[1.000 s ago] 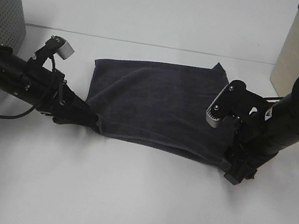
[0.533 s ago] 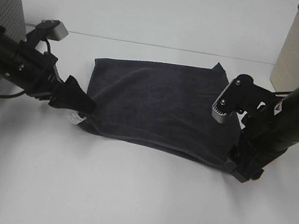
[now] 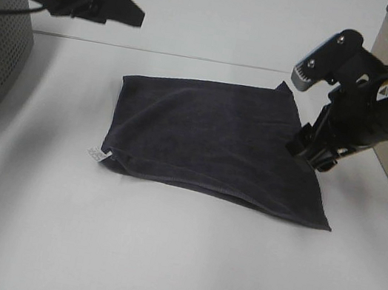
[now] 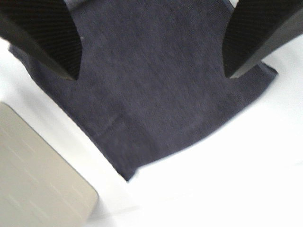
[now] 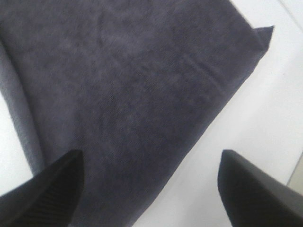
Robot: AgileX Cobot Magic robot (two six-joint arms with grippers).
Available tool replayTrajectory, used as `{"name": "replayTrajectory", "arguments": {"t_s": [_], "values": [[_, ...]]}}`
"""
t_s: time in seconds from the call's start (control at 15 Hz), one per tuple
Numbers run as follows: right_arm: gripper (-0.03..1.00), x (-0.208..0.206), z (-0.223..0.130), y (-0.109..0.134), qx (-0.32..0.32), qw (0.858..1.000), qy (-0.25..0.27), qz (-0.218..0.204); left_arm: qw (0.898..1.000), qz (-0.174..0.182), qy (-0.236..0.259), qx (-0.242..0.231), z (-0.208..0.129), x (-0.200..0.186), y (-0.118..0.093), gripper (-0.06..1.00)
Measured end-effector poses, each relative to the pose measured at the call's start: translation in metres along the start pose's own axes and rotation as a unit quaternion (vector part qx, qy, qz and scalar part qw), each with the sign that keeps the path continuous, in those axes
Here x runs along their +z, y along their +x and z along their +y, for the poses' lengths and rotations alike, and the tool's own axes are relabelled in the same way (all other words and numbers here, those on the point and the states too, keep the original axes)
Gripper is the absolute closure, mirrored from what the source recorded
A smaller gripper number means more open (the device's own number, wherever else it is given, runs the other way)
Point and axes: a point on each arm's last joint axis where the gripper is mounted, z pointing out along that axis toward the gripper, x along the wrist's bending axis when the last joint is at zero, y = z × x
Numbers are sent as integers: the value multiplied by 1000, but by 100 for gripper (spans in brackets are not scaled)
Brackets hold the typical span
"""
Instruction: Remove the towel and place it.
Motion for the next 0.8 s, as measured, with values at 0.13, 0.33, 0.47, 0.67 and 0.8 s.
{"name": "replayTrajectory", "arguments": {"t_s": [0.13,0.33,0.47,0.67,0.8], "values": [[20,-9,20,-13,21,999,-33,-21,997,49,-54,26,42,-11,3,19],[20,-25,56,-37,53,993,-90,-56,981,155,-97,72,88,-34,10,19],[20,-38,77,-52,76,986,-126,-78,964,225,-98,100,104,-47,17,19],[20,-65,104,-79,131,974,-133,-128,928,358,-84,68,117,-76,37,19],[20,-74,111,-93,176,965,-117,-158,915,395,-73,38,115,-85,47,19]]}}
